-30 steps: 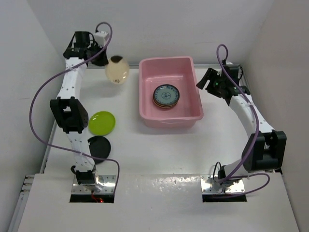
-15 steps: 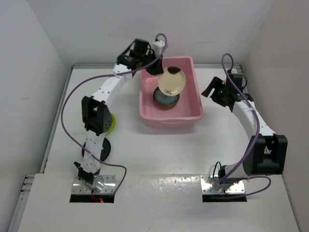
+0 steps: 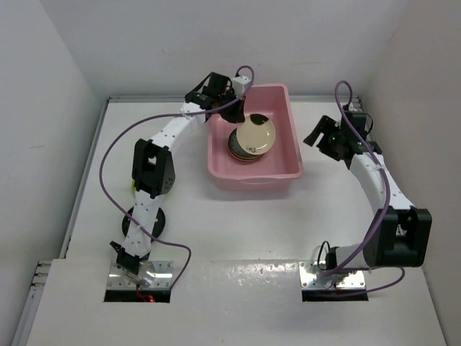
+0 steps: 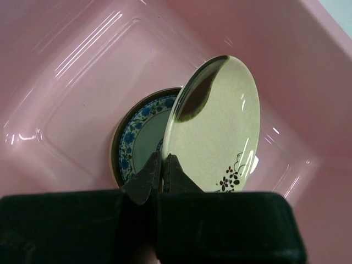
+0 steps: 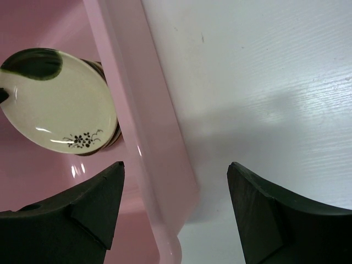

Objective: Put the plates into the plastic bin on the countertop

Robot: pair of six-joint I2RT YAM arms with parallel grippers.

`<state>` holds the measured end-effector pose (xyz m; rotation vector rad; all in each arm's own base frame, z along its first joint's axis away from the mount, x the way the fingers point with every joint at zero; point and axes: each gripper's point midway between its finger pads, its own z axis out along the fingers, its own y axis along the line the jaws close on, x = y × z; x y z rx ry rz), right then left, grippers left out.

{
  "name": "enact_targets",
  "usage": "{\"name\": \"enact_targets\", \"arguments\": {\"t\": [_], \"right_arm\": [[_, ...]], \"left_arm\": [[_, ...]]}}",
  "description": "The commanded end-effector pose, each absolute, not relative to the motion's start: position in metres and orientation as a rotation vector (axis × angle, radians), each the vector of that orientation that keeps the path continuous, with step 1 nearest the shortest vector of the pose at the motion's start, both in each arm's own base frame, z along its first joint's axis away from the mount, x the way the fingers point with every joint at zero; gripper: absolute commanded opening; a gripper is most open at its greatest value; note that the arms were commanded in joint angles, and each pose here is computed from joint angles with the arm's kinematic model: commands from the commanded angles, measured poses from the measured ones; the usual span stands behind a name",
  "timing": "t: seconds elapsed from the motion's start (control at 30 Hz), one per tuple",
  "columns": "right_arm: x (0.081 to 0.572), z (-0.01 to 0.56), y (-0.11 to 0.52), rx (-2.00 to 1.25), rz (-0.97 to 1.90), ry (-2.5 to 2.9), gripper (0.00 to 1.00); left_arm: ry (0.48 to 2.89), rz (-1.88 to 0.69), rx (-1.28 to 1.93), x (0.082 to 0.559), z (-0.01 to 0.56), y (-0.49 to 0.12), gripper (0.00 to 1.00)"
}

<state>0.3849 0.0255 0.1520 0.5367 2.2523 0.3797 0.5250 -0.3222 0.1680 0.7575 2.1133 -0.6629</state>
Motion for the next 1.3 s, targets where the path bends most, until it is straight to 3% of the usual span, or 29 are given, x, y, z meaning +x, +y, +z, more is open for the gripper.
{"name": "enact_targets", "arguments": {"t": [0.0,0.2,0.27,0.37,0.4,0.53,0.73,0.93,1.13,1.27], "right_arm": [[0.385,0.166,0.023,0.513,0.376,2.212,0.75],[0.388,0.169,0.024,0.500,0.383,2.216,0.75],[0.390,0.175,0.023,0.482,0.376,2.211,0.75],[0.391,0.177,0.022,0.472,0.367,2.217,0.75],[0.391,0.178,0.022,0.464,0.365,2.213,0.75],[0.389,0.175,0.023,0.461,0.365,2.228,0.76],[0.389,0.179,0.025,0.462,0.386,2.215,0.76],[0.385,0.180,0.026,0.443,0.391,2.212,0.76],[0.369,0.167,0.034,0.383,0.364,2.268,0.76],[0.360,0.166,0.037,0.337,0.347,2.273,0.76]], "left_arm": [[2.032,-0.679,0.693,0.539,0.202,-0.311,0.00],[2.091,-0.706,0.674,0.542,0.174,-0.308,0.00],[2.100,-0.707,0.674,0.542,0.168,-0.308,0.06],[2.116,-0.692,0.680,0.543,0.158,-0.306,0.39],[2.124,-0.673,0.683,0.544,0.154,-0.304,0.58],[2.111,-0.598,0.708,0.550,0.152,-0.297,0.75],[1.996,-0.541,0.720,0.552,0.206,-0.301,0.75],[1.914,-0.417,0.683,0.547,0.283,-0.225,0.80],[2.250,-0.142,0.423,0.512,0.222,-0.036,0.82],[2.516,-0.070,0.232,0.432,0.139,0.066,0.79]]}}
